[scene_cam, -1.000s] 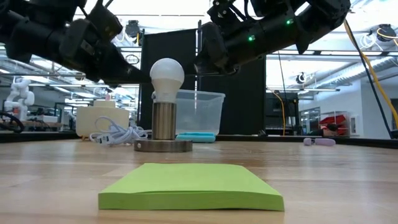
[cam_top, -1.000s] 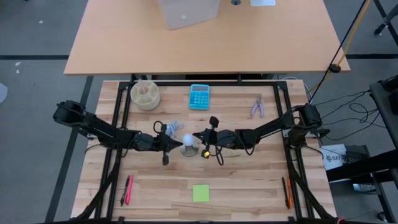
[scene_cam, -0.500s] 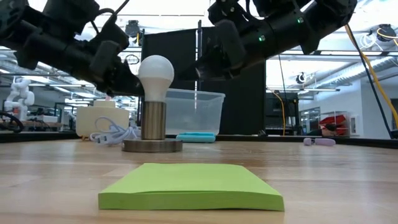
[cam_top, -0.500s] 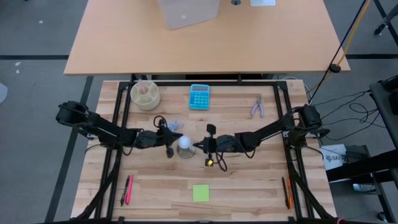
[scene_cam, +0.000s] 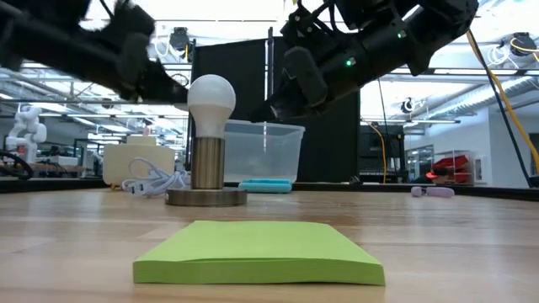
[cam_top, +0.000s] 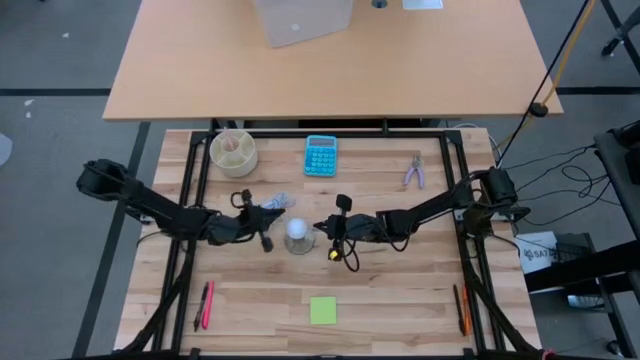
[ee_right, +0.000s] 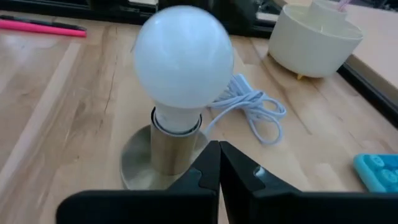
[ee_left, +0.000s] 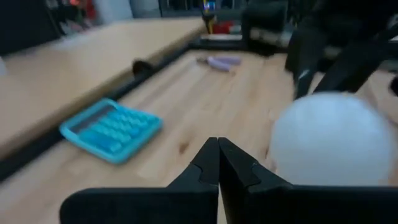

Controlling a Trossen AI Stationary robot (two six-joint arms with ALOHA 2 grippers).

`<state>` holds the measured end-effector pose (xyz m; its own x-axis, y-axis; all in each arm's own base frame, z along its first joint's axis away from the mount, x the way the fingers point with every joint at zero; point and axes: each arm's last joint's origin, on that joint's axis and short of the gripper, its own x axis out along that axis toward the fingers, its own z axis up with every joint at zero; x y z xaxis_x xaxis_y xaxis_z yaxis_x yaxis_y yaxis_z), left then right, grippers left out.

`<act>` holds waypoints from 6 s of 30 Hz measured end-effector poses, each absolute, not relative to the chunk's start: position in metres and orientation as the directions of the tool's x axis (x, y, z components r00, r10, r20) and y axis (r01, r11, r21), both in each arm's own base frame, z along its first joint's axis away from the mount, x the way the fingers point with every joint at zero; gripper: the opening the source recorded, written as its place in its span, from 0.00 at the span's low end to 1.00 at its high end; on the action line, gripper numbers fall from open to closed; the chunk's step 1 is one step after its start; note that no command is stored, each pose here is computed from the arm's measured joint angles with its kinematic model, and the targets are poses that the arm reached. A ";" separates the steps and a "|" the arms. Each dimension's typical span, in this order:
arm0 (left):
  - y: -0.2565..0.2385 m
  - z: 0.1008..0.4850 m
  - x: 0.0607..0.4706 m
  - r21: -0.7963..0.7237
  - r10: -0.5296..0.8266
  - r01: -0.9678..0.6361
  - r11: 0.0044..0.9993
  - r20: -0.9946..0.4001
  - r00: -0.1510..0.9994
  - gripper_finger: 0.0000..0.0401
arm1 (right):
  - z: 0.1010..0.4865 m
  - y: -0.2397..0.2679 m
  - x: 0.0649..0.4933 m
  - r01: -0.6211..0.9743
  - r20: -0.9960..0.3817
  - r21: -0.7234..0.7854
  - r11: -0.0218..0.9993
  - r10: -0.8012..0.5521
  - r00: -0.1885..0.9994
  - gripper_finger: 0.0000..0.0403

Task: Screw lightbulb
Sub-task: Insert the lightbulb into the lamp

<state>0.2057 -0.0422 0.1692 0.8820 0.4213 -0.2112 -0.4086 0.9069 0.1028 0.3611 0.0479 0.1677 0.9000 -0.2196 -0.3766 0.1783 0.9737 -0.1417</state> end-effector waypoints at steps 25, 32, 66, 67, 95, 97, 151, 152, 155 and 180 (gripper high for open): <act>-0.057 0.161 0.208 0.099 0.125 -0.100 0.990 -0.290 0.949 0.00 | 0.173 0.040 0.368 0.241 -0.276 -0.103 0.965 -0.260 0.925 0.00; -0.048 0.154 0.220 0.064 0.121 -0.108 0.992 -0.254 0.960 0.00 | 0.170 0.038 0.366 0.283 -0.301 -0.134 0.950 -0.311 0.901 0.00; -0.023 0.137 0.230 -0.002 0.263 -0.277 0.961 -0.301 0.917 0.00 | 0.163 0.061 0.360 0.139 -0.385 -0.239 0.961 -0.225 0.895 0.00; -0.024 0.138 0.229 -0.004 0.259 -0.273 0.962 -0.298 0.919 0.00 | 0.162 0.061 0.359 0.141 -0.394 -0.237 0.961 -0.227 0.891 0.00; -0.048 0.165 0.217 0.054 0.154 -0.146 0.988 -0.209 0.966 0.00 | 0.173 0.045 0.364 0.267 -0.292 -0.249 0.931 -0.335 0.896 0.00; -0.047 0.164 0.218 0.047 0.139 -0.132 0.990 -0.206 0.969 0.00 | 0.173 0.044 0.364 0.268 -0.293 -0.249 0.931 -0.336 0.895 0.00; -0.052 0.179 0.205 0.098 0.230 -0.217 0.971 -0.164 0.959 0.00 | 0.170 0.049 0.362 0.262 -0.319 -0.254 0.931 -0.336 0.886 0.00; -0.055 0.180 0.205 0.103 0.192 -0.177 0.979 -0.167 0.967 0.00 | 0.170 0.047 0.363 0.271 -0.311 -0.246 0.930 -0.341 0.887 0.00; -0.059 0.177 0.205 0.097 0.076 -0.059 0.994 -0.189 0.979 0.00 | 0.174 0.041 0.365 0.297 -0.280 -0.213 0.931 -0.349 0.894 0.00; -0.050 0.154 0.223 0.050 0.036 -0.025 0.998 -0.241 0.970 0.00 | 0.177 0.051 0.366 0.194 -0.257 -0.218 0.957 -0.248 0.934 0.00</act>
